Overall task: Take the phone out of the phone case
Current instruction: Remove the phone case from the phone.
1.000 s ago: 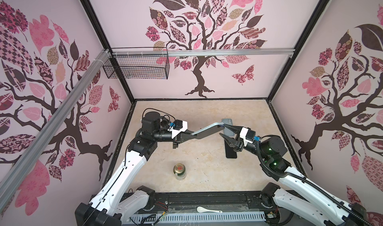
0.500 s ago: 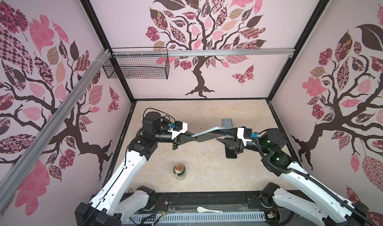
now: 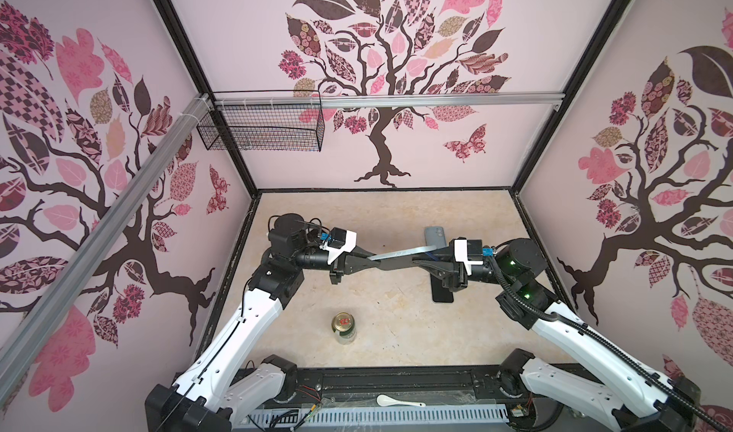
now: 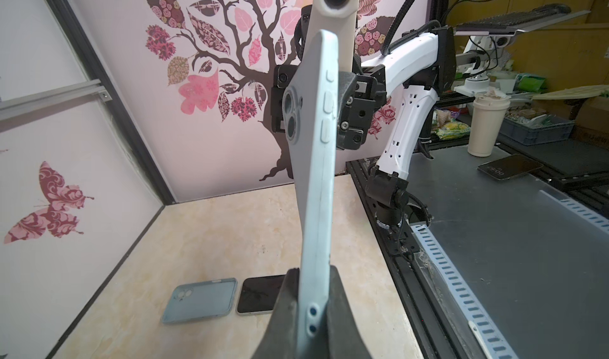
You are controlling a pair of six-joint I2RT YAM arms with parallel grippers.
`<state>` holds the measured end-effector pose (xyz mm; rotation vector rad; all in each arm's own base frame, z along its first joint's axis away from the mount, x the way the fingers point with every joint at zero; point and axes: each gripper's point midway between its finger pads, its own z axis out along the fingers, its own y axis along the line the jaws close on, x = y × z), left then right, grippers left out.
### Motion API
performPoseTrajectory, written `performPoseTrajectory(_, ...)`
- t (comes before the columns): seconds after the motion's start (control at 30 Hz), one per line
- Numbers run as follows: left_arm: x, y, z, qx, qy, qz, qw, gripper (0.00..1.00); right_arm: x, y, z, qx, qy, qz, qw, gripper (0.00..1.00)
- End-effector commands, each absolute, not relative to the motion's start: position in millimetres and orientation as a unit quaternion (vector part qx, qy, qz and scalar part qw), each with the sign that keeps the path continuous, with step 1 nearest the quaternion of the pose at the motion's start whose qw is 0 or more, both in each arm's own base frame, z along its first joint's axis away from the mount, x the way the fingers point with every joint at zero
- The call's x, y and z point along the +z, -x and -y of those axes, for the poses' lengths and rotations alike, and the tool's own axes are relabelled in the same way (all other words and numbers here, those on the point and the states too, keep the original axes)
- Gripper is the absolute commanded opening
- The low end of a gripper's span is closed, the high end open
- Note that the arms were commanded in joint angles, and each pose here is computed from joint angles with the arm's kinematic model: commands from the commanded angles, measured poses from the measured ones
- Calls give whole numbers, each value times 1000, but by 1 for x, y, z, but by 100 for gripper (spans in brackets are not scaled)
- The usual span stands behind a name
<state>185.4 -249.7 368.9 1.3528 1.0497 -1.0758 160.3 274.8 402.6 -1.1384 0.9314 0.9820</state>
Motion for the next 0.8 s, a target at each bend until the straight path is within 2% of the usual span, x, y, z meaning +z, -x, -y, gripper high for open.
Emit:
performPoseTrajectory(0.0, 381, -195, 249, -431, -536, -464, 559, 0, 396, -147, -279, 441, 518, -395, 618, 0)
performPoseTrajectory(0.03, 379, -200, 248, -425, -526, -480, 559, 0, 397, -151, -277, 429, 511, -402, 627, 0)
performPoseTrajectory(0.07, 379, -204, 247, -421, -515, -496, 558, 13, 398, -154, -275, 417, 506, -409, 635, 0)
performPoseTrajectory(0.13, 375, -218, 243, -405, -479, -541, 561, 48, 396, -165, -270, 381, 495, -431, 651, 0)
performPoseTrajectory(0.2, 372, -225, 237, -392, -447, -577, 561, 68, 388, -177, -265, 339, 489, -454, 663, 0)
performPoseTrajectory(0.23, 371, -228, 233, -386, -432, -591, 562, 76, 382, -182, -262, 316, 491, -467, 664, 0)
performPoseTrajectory(0.3, 373, -231, 227, -379, -402, -610, 568, 85, 368, -193, -258, 272, 499, -488, 663, 0)
performPoseTrajectory(0.37, 376, -234, 220, -378, -371, -626, 573, 89, 356, -199, -254, 240, 506, -500, 660, 0)
performPoseTrajectory(0.57, 376, -251, 208, -370, -280, -686, 561, 87, 326, -216, -252, 152, 557, -504, 642, 0)
performPoseTrajectory(0.77, 358, -259, 217, -301, -267, -735, 546, 84, 315, -223, -260, 126, 588, -482, 637, 0)
